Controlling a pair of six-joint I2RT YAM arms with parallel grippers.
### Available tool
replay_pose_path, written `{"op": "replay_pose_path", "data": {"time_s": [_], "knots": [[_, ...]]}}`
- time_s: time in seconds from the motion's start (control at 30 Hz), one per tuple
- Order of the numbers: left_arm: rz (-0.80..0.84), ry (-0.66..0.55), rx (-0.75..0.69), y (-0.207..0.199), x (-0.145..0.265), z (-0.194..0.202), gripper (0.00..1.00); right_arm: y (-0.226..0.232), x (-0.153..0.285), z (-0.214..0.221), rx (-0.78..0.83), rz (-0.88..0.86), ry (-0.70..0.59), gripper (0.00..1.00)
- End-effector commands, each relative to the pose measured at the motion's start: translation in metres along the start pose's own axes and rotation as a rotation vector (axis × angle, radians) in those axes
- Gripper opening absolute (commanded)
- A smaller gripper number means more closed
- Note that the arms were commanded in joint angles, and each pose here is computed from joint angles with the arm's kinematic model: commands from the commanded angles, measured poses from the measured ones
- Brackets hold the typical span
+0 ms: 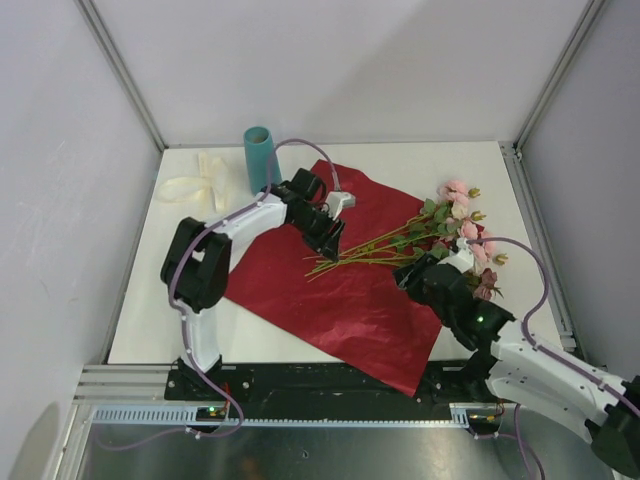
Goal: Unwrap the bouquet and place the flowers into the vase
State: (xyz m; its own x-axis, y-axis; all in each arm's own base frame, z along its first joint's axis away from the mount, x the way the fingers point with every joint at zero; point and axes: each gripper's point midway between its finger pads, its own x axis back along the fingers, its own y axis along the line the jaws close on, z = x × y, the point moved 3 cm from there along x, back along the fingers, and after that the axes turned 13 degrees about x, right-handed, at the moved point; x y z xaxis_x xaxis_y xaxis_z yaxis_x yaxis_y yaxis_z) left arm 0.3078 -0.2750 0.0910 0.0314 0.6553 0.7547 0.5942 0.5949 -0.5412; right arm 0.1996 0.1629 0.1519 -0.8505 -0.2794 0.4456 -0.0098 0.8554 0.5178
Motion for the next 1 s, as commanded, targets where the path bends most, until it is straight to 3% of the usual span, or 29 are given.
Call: {"op": "replay_pose_path", "data": {"time_s": [0.0,0.23,0.37,0.43,0.5,0.57,0.97], "knots": [[-0.116,-0.172,-0.019,-0.030,0.060,-0.023,0.52,-0.009,-0.020,-0.013,-0.176,0.101,-0.088,0.47],[-0.446,-0.423,0.095,-0.030,0.141,-0.008,0.64,-0.046,-0.047,-0.018,-0.375,0.300,-0.146,0.45],[-0.531,-0.529,0.133,-0.032,0.170,0.017,0.72,-0.054,-0.061,-0.026,-0.423,0.322,-0.172,0.45],[-0.558,-0.569,0.145,-0.032,0.180,0.028,0.77,-0.060,-0.065,-0.028,-0.451,0.347,-0.185,0.44],[-0.571,-0.596,0.152,-0.032,0.185,0.038,0.92,-0.068,-0.069,-0.028,-0.486,0.384,-0.196,0.44],[-0.584,-0.614,0.151,-0.031,0.189,0.047,0.98,-0.076,-0.072,-0.028,-0.512,0.415,-0.206,0.43],[-0.516,-0.651,0.139,-0.041,0.187,0.053,1.00,-0.099,-0.087,-0.042,-0.577,0.470,-0.268,0.43]]}}
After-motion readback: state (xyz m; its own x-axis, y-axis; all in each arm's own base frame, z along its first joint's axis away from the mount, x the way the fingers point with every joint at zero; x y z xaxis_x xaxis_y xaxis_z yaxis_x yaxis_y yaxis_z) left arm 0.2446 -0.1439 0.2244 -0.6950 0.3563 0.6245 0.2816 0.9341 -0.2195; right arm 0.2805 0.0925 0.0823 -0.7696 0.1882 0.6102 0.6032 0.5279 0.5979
